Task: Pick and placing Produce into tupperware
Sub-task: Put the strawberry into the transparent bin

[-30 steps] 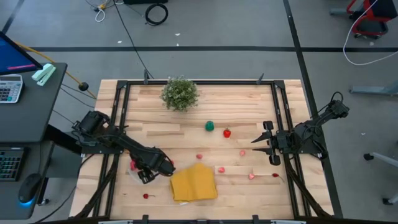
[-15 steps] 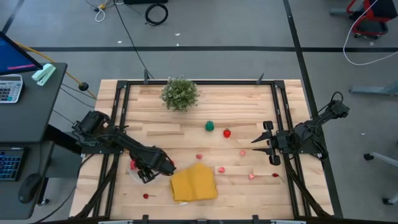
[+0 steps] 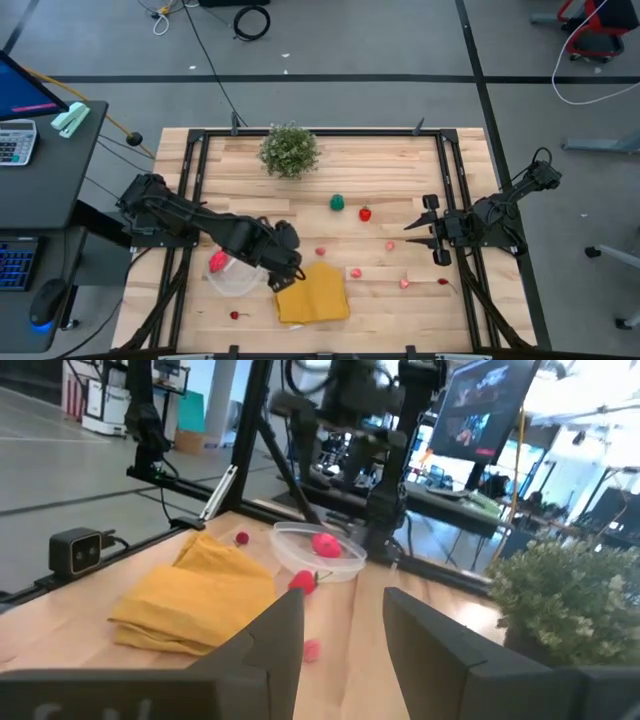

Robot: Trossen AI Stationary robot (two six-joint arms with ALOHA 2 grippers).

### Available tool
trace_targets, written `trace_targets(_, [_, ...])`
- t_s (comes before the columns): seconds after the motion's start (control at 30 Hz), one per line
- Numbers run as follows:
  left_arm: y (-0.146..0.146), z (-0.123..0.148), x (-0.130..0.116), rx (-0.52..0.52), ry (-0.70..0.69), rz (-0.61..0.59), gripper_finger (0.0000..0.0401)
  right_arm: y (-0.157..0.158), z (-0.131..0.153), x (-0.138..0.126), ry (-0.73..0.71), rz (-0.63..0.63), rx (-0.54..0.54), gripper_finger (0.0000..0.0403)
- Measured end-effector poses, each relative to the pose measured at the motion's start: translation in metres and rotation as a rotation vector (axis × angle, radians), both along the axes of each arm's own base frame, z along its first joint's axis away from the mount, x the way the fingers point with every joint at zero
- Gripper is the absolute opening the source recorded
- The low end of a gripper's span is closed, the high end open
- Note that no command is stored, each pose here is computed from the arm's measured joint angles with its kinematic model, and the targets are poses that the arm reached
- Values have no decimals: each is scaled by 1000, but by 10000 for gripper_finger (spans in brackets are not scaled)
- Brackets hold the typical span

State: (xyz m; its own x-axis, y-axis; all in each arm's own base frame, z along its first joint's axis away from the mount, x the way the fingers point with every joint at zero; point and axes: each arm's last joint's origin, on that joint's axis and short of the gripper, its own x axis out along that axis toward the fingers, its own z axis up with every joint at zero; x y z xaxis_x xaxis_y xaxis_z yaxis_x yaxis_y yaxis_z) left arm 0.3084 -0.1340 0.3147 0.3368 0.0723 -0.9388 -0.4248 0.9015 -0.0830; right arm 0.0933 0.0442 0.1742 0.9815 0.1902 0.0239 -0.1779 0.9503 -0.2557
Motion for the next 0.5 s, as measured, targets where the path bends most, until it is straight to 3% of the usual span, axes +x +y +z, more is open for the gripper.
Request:
trace_targets(0.2, [-3, -4, 10, 26, -39, -74, 288, 0, -1, 0, 19, 0, 20, 146])
trace_targets(0.5, [17, -66, 24, 211, 211, -203, 288, 0, -3, 0, 30, 0, 13, 146])
